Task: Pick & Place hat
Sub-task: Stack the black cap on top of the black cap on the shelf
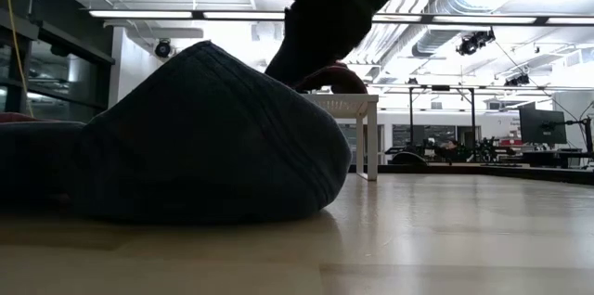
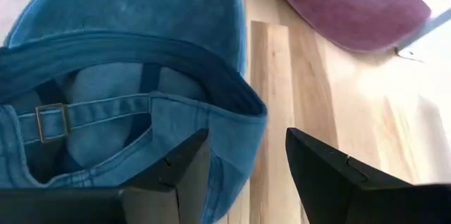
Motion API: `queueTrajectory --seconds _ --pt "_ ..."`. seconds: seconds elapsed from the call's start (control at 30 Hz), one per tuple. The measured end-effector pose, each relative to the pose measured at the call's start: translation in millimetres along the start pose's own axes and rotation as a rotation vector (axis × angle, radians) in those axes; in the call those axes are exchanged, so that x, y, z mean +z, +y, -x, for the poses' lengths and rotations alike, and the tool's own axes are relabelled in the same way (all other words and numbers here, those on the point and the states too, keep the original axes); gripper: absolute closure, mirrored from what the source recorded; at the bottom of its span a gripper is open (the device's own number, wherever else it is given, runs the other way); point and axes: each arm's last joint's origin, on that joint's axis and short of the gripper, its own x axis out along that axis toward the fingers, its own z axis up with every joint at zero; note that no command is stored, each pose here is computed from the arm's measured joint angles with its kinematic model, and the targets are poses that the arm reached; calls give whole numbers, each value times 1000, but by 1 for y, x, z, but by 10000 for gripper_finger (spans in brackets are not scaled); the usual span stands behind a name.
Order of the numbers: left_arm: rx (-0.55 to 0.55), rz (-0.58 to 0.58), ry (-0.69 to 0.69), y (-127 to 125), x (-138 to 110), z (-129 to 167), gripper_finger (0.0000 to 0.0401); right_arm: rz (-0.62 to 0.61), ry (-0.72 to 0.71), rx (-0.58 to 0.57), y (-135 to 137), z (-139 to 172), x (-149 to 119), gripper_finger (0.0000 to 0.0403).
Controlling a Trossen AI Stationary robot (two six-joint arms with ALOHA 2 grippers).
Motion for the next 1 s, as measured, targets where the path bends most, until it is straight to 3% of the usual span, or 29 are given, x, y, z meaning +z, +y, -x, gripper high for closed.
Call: queueTrajectory --seconds 0.3,0.47,0.83,1.0 --pt "-4 0 1 0 0 0 272 -25 13 30 -21 -15 -4 224" --pt "-6 0 2 0 0 0 272 -75 20 153 -37 -19 -4 222" --pt "-10 0 2 0 0 0 272 -74 1 254 -42 -25 -5 157" --pt "-11 1 2 0 0 0 272 -95 54 269 -38 -42 -17 149"
